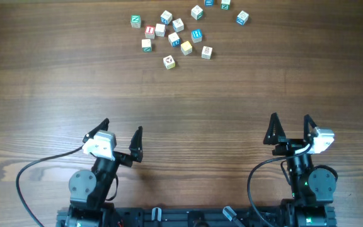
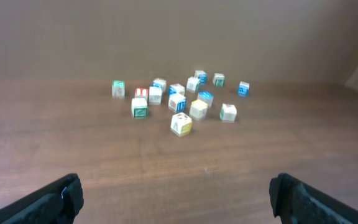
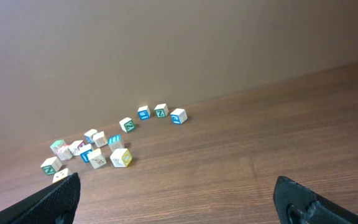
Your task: Form a horizontal line
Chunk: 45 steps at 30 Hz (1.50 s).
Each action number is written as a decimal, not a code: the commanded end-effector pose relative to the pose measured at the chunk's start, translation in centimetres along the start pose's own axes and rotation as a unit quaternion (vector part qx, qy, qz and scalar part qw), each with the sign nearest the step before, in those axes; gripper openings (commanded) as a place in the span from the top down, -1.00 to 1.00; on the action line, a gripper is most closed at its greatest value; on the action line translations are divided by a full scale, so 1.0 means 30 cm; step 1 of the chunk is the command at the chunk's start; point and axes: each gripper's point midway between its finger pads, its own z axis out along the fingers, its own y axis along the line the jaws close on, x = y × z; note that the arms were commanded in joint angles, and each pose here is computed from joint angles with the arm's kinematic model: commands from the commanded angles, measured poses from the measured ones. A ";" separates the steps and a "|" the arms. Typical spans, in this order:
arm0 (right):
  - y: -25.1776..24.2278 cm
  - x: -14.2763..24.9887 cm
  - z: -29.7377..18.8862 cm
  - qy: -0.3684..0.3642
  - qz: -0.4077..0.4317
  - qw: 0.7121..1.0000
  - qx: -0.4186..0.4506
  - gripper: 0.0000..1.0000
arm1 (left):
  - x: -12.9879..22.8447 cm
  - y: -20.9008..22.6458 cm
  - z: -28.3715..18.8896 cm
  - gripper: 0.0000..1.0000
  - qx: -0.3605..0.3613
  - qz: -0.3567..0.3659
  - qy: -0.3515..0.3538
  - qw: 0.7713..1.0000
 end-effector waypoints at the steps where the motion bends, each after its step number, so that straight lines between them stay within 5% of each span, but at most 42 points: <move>1: 0.005 -0.005 -0.002 -0.003 -0.009 1.000 -0.005 -1.00 | -0.034 -0.031 -0.026 -1.00 0.016 -0.010 0.011 1.000; 45: 0.005 -0.005 -0.001 -0.003 -0.009 1.000 -0.005 -0.99 | -0.234 -0.080 -0.151 -1.00 0.017 -0.009 0.009 1.000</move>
